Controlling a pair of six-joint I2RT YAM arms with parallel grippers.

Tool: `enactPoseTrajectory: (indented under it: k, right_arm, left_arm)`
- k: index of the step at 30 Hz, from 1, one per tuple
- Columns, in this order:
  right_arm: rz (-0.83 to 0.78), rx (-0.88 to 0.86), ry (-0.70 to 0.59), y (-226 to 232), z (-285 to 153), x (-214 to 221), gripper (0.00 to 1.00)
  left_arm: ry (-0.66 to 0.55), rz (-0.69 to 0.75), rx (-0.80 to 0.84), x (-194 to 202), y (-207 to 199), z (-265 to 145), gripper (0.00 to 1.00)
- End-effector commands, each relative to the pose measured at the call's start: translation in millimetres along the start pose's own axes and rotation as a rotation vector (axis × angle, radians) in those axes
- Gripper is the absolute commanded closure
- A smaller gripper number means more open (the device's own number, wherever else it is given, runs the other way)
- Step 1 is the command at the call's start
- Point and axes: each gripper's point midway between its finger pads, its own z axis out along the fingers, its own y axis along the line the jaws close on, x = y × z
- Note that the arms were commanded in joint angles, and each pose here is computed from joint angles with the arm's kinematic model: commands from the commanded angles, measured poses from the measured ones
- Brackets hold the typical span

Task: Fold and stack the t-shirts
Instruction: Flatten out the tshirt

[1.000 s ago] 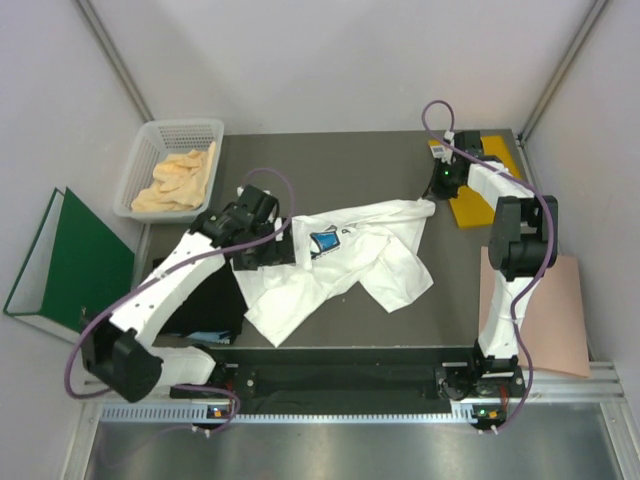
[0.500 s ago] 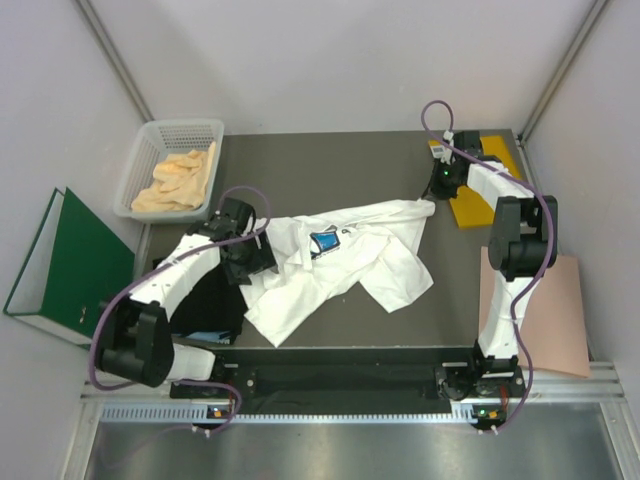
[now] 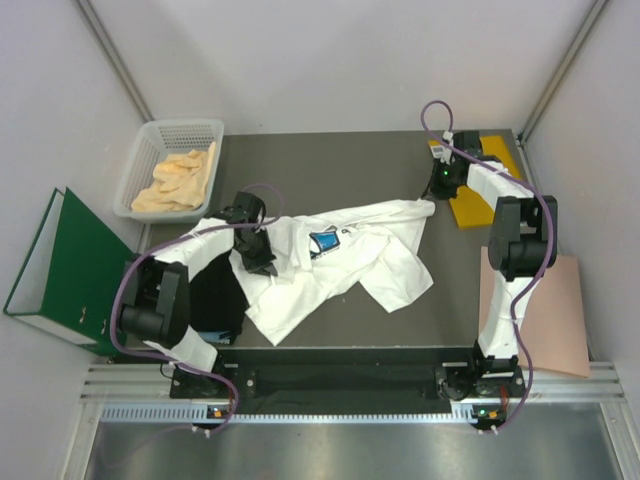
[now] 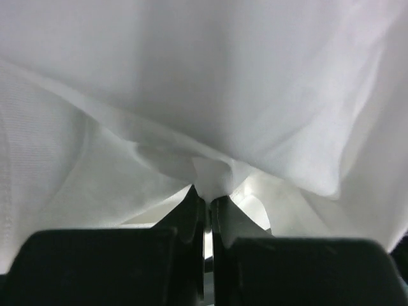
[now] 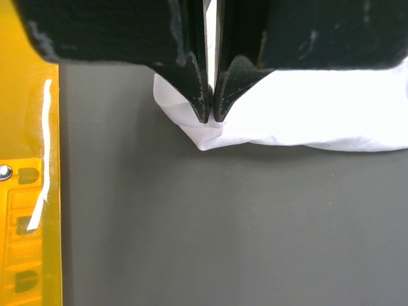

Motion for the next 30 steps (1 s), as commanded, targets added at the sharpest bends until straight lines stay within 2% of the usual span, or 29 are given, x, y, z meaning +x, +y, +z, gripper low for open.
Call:
enactPoseTrajectory:
  k: [1, 6, 10, 13, 14, 15, 18, 21, 25, 27, 28, 30]
  right_arm:
    - [-0.031, -0.027, -0.073, 12.9, -19.4, -26.3, 0.99]
    - [-0.039, -0.042, -0.138, 24.2, -43.4, -47.1, 1.00]
    - [-0.063, -0.071, -0.252, 44.2, -81.5, -78.9, 1.00]
    - [-0.082, -0.096, -0.341, 60.0, -110.7, -102.4, 1.00]
    - [-0.084, -0.097, -0.355, 62.2, -115.9, -106.5, 1.00]
    - [-0.087, -0.094, -0.376, 63.8, -124.6, -113.7, 1.00]
    - [-0.091, -0.091, -0.378, 63.1, -126.8, -116.1, 1.00]
    - [-0.084, -0.085, -0.362, 58.1, -122.9, -110.2, 1.00]
    - [-0.072, -0.076, -0.337, 50.7, -113.4, -96.3, 1.00]
    - [-0.066, -0.071, -0.318, 46.5, -107.1, -87.2, 1.00]
    - [-0.063, -0.070, -0.313, 45.4, -105.3, -84.9, 1.00]
    - [-0.058, -0.067, -0.301, 42.0, -100.2, -79.8, 1.00]
  left_arm:
    - [-0.203, 0.054, 0.046, -52.7, -31.2, -59.2, 1.00]
    - [-0.408, 0.079, 0.030, -109.4, -49.9, -129.7, 1.00]
    - [-0.638, 0.049, 0.078, -164.7, -68.9, -194.5, 1.00]
    - [-0.723, 0.049, 0.149, -190.9, -84.2, -215.8, 1.00]
    - [-0.712, 0.051, 0.156, -192.5, -87.3, -214.1, 1.00]
    - [-0.672, 0.063, 0.174, -193.4, -91.8, -202.9, 0.95]
    - [-0.591, 0.109, 0.229, -188.3, -102.9, -179.8, 0.94]
    - [-0.532, 0.114, 0.244, -178.8, -100.1, -154.8, 1.00]
    - [-0.383, 0.092, 0.195, -147.7, -75.1, -97.7, 0.99]
    - [-0.300, 0.079, 0.163, -130.6, -61.3, -72.6, 0.87]
    - [-0.280, 0.077, 0.160, -126.2, -59.0, -65.3, 0.70]
    - [-0.245, 0.072, 0.151, -116.6, -52.0, -50.8, 0.50]
